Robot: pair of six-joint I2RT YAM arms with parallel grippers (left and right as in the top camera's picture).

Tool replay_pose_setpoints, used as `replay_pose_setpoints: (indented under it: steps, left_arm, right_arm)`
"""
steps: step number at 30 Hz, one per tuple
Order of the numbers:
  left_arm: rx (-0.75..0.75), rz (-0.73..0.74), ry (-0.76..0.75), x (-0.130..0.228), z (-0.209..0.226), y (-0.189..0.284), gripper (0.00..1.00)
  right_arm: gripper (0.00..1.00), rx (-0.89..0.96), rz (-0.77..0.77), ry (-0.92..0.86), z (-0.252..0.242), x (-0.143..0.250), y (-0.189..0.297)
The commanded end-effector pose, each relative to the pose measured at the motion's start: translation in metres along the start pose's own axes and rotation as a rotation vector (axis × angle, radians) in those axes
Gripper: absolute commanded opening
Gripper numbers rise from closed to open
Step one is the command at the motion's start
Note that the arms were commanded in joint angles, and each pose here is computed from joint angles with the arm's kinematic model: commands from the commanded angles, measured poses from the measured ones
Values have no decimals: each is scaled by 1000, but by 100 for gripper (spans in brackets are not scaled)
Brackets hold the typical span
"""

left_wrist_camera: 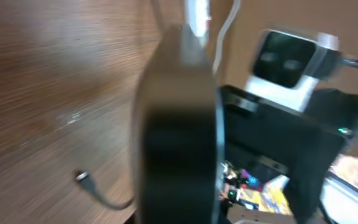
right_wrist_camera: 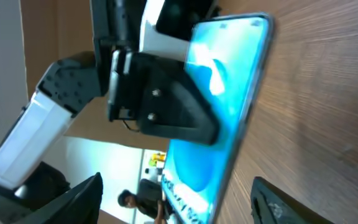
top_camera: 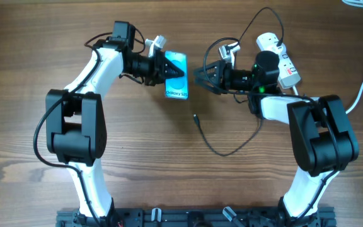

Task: Plug charger to phone and switch on socket
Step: 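Release the phone with the right gripper and retract it toward the power strip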

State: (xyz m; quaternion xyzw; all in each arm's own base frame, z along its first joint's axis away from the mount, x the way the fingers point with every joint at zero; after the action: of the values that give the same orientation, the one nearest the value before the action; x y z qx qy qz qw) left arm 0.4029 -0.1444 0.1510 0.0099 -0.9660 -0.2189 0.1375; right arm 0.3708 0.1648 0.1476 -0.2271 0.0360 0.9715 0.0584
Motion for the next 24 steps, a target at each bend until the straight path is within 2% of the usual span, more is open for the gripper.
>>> replay_pose_setpoints:
  steps: [1, 5, 7, 16, 20, 24]
  left_arm:
    - [-83, -40, 1, 6, -6, 6, 4]
    - [-143, -22, 61, 14, 2, 5, 4]
    - [-170, -13, 46, 16, 5, 5, 4]
    - [-232, 6, 28, 23, 5, -8, 4]
    - [-246, 14, 55, 26, 7, -7, 4]
    - [-257, 33, 92, 31, 9, -7, 4]
  right_arm:
    - [72, -31, 54, 45, -3, 9, -2]
    - [71, -33, 54, 97, -3, 9, -2]
    - [72, -11, 46, 133, -8, 10, -2]
    - [71, 399, 3, 65, -66, 32, 8]
    - [69, 435, -6, 102, -43, 23, 12]
    - [69, 640, -58, 204, 7, 8, 33]
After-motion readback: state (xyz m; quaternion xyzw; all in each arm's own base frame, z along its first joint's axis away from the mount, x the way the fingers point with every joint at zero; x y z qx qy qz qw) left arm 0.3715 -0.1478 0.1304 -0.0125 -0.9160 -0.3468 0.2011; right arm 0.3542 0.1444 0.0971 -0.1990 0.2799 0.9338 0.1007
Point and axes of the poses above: each gripper's point midway between its finger pads, its own y axis back along the fingers, its own z axis along the line the jaws close on, x = y × z, the point moved 8 cm from there along y, back along the fingers, and after that the axes turned 14 degrees about y, right-handed, at the moved point
